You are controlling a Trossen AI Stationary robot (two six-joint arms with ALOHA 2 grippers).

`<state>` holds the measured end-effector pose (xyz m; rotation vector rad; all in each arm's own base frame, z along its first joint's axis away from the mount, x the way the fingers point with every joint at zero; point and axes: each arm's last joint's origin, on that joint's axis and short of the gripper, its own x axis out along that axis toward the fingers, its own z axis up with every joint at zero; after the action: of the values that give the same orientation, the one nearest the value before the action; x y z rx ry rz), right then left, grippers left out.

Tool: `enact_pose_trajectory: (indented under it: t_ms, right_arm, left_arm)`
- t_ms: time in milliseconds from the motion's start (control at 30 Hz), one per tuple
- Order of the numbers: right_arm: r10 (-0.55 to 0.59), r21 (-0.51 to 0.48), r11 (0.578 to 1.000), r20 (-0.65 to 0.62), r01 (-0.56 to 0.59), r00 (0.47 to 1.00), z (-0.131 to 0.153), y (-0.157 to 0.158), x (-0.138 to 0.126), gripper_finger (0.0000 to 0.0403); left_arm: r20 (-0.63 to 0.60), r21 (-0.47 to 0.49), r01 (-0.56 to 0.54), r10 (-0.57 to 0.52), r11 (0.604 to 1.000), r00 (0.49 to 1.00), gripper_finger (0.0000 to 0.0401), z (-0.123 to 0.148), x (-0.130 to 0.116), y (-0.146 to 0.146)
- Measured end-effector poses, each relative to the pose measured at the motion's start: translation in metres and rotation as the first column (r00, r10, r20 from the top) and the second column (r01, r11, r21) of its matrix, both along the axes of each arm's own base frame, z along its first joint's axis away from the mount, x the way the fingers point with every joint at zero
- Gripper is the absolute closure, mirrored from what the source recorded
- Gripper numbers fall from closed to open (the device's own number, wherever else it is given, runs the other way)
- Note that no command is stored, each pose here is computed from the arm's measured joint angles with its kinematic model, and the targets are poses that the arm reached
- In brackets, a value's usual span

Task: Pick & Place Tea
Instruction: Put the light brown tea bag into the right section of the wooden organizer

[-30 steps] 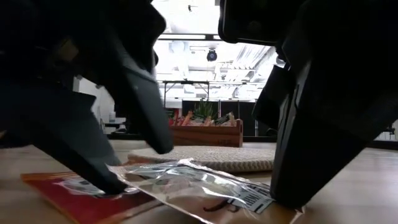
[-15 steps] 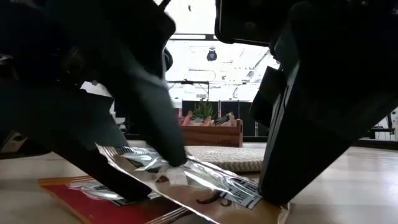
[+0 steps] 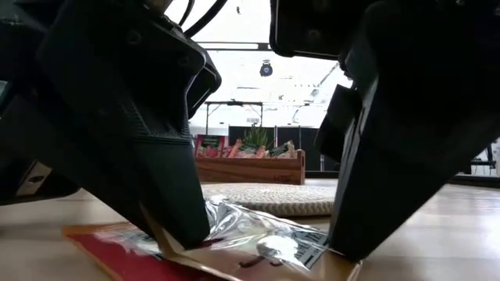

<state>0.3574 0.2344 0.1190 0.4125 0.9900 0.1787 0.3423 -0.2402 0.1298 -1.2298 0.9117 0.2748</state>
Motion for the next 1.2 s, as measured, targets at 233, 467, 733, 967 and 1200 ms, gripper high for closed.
enact_pose_trajectory:
  t_ms: [233, 467, 733, 967, 1200]
  right_arm:
    - [0.027, 0.043, 0.999, -0.019, -0.026, 0.999, 0.001, 0.002, -0.001, 0.0403]
    - [0.017, 0.049, 0.999, 0.021, -0.018, 1.000, 0.023, 0.000, -0.004, 0.0403]
    - [0.045, 0.080, 0.995, 0.128, -0.055, 0.991, 0.075, 0.000, -0.016, 0.0403]
    - [0.062, 0.106, 0.990, 0.225, -0.088, 0.972, 0.126, -0.007, -0.034, 0.0403]
    - [0.067, 0.101, 0.989, 0.334, -0.107, 0.940, 0.164, -0.021, -0.045, 0.0403]
  left_arm:
    - [0.028, 0.024, 0.015, -0.016, 1.000, 0.999, 0.0401, 0.011, -0.002, 0.002]
    - [0.071, 0.066, 0.042, -0.047, 0.997, 0.996, 0.0401, 0.031, -0.006, 0.005]
    - [0.111, 0.158, 0.134, -0.152, 0.978, 0.982, 0.0401, 0.058, -0.014, 0.011]
    - [0.142, 0.269, 0.209, -0.253, 0.940, 0.957, 0.0401, 0.080, -0.022, 0.018]
    - [0.119, 0.482, 0.362, -0.469, 0.798, 0.875, 0.0401, 0.116, -0.017, 0.015]
